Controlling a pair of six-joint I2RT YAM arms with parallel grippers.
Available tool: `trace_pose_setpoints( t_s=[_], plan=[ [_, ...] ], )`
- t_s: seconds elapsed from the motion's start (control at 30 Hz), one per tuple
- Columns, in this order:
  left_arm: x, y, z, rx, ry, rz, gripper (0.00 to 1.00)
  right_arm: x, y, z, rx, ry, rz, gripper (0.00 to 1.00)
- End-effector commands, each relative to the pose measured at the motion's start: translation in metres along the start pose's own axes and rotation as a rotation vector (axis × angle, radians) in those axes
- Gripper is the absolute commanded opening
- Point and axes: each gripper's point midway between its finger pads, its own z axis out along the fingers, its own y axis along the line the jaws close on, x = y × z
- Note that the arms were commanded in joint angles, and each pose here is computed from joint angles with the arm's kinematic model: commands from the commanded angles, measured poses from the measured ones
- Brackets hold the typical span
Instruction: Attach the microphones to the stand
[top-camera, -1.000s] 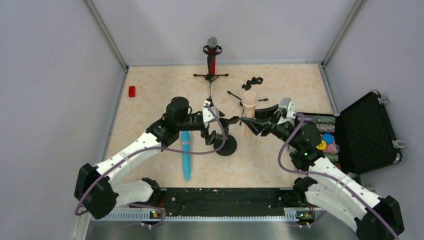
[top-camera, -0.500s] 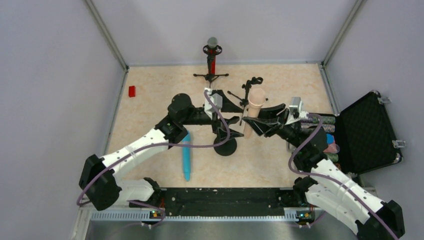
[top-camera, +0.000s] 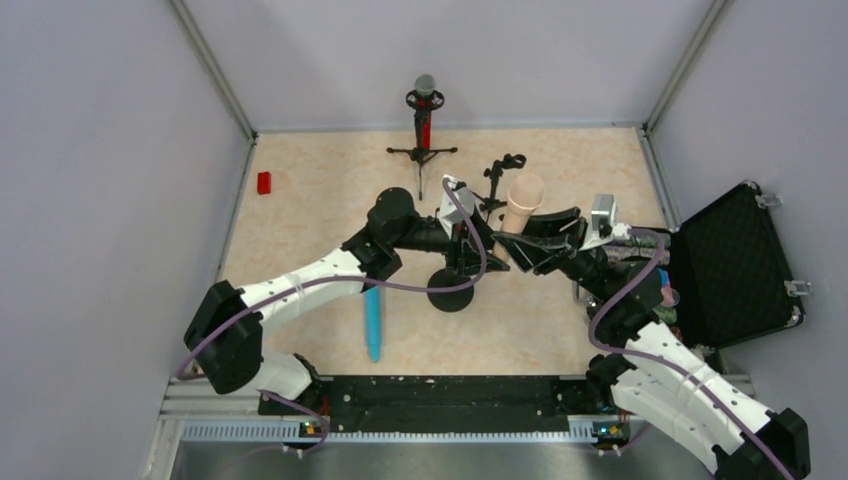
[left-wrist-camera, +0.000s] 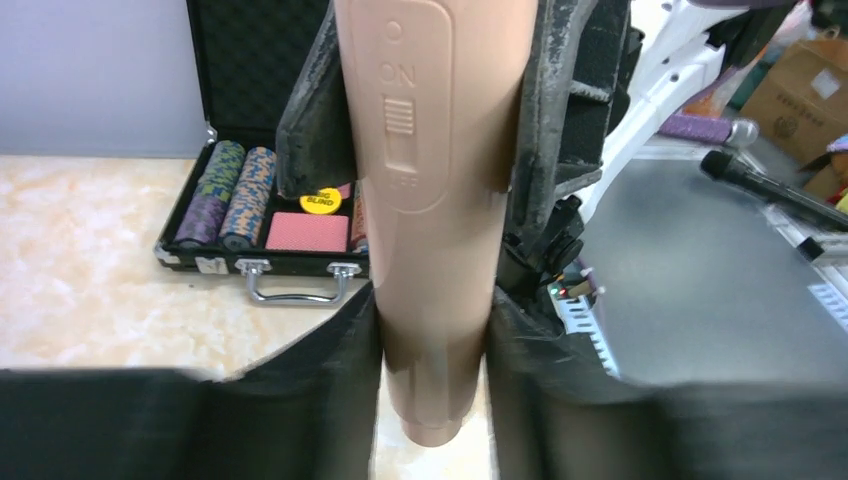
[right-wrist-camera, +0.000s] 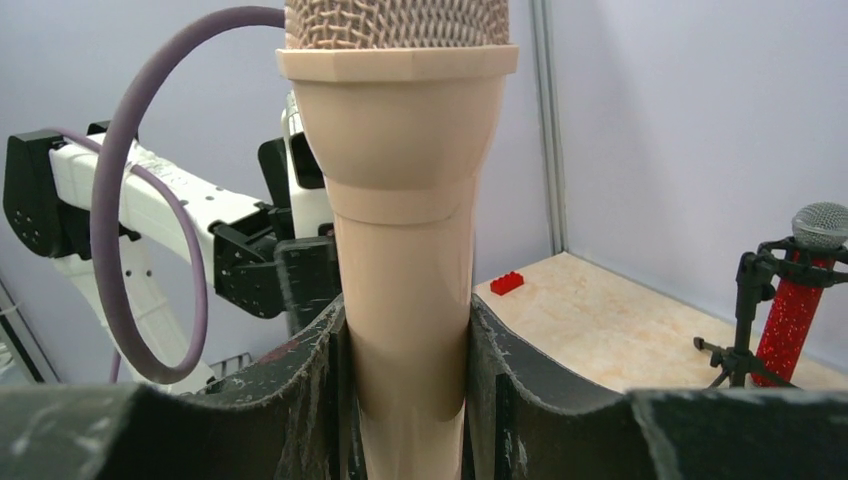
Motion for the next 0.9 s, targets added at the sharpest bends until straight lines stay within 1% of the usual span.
trace_pose_setpoints(
  t_s=[0.0, 0.03, 0.07, 0.1, 0.13, 0.17, 0.23, 0.3, 0.37, 0.4, 0.47, 0.57, 0.73, 0.87],
  plan=[
    [-0.026, 0.0, 0.004, -0.001, -0.061, 0.067, 0.26, -0.026, 0.005, 0.007, 0.008, -0.062, 0.007, 0.0],
    [-0.025, 0.001, 0.004, -0.008, -0.059, 0.069, 0.05, -0.024, 0.002, 0.007, 0.024, -0.051, 0.018, 0.0],
    [-0.024, 0.002, 0.003, -0.016, -0.056, 0.069, 0.0, -0.02, -0.002, 0.007, 0.048, -0.032, 0.03, 0.0],
    [-0.024, 0.003, 0.002, -0.024, -0.054, 0.071, 0.0, -0.017, -0.006, 0.007, 0.07, -0.012, 0.044, 0.0],
    [-0.023, 0.003, 0.001, -0.027, -0.051, 0.075, 0.0, -0.014, -0.009, 0.007, 0.094, 0.012, 0.057, 0.04],
    [-0.023, 0.003, 0.0, -0.035, -0.049, 0.077, 0.0, -0.011, -0.011, 0.008, 0.107, 0.036, 0.059, 0.1],
    [-0.023, 0.004, -0.003, -0.054, -0.043, 0.085, 0.0, -0.006, -0.014, 0.008, 0.127, 0.09, 0.067, 0.38],
    [-0.021, 0.004, -0.005, -0.067, -0.031, 0.087, 0.0, -0.004, -0.014, 0.008, 0.133, 0.127, 0.067, 0.62],
    [-0.02, 0.003, -0.007, -0.072, -0.023, 0.092, 0.0, -0.003, -0.014, 0.008, 0.142, 0.156, 0.066, 0.79],
    [-0.021, 0.003, -0.008, -0.073, -0.02, 0.091, 0.0, -0.002, -0.015, 0.008, 0.148, 0.171, 0.068, 0.84],
    [-0.021, 0.001, -0.009, -0.075, -0.015, 0.088, 0.0, -0.001, -0.016, 0.008, 0.146, 0.202, 0.075, 0.89],
    [-0.021, -0.001, -0.013, -0.085, -0.005, 0.085, 0.0, 0.002, -0.009, 0.006, 0.082, 0.257, 0.102, 0.92],
    [-0.022, -0.004, -0.017, -0.096, -0.003, 0.076, 0.0, 0.008, 0.001, 0.006, -0.023, 0.328, 0.138, 0.93],
    [-0.019, -0.007, -0.019, -0.091, 0.009, 0.05, 0.0, 0.006, 0.007, 0.007, -0.061, 0.314, 0.154, 0.92]
  ],
)
